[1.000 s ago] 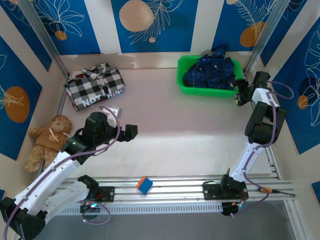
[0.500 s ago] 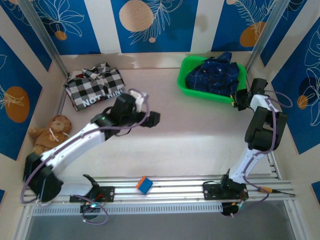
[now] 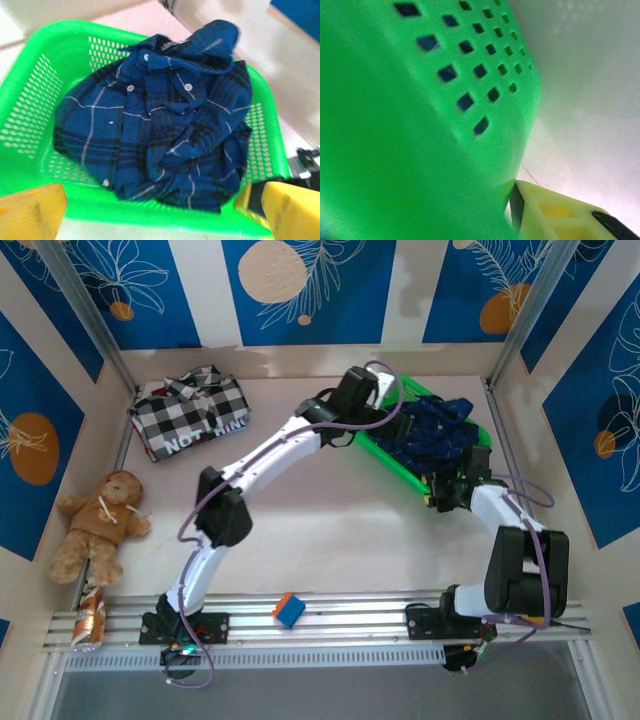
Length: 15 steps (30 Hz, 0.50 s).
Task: Fold and stack the long sleeve shirts
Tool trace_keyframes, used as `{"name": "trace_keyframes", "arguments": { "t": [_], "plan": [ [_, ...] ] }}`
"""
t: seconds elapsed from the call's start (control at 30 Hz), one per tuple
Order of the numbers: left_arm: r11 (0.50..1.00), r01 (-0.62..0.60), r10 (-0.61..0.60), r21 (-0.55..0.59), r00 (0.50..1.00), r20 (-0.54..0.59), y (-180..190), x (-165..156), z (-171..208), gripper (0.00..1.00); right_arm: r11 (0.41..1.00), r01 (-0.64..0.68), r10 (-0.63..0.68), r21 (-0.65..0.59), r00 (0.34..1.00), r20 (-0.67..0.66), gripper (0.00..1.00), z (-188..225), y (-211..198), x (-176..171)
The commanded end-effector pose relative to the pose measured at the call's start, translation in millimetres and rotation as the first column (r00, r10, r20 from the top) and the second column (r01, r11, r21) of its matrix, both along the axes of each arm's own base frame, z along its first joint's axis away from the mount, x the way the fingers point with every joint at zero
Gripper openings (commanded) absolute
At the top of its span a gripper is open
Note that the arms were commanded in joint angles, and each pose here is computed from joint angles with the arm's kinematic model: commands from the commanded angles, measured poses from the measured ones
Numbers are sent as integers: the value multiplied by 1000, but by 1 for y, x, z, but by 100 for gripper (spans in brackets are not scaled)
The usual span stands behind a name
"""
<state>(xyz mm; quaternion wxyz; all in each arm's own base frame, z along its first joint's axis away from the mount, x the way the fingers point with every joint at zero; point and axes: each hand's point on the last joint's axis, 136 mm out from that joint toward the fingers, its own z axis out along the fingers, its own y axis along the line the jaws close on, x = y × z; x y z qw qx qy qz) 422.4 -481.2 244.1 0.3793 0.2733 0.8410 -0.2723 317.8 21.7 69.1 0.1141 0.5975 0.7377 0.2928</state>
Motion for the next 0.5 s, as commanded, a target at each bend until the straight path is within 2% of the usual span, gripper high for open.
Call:
{"name": "trace_keyframes", "arguments": {
  "t": [0.0,0.03,0.13,0.3,0.47],
  "plan": [
    [994,43,-36,96,997,-74,-12,-15,-36,100,998,60,-58,28,996,-62,39,1,9,-24],
    [994,43,-35,100,996,-78,-15,-14,-43,100,999,45,-43,25,998,-55,39,4,14,-26],
    [993,70,-62,99,995,-83,-32,-19,-61,100,999,-32,32,13,999,-29,50,18,34,-30],
    [981,90,-89,172,996,-14,-54,-28,-89,100,981,-193,193,-22,981,-6,67,36,67,-47],
    [967,73,-68,242,997,-30,-56,-26,-132,100,953,-292,295,-77,955,36,69,52,81,-69]
  ]
}}
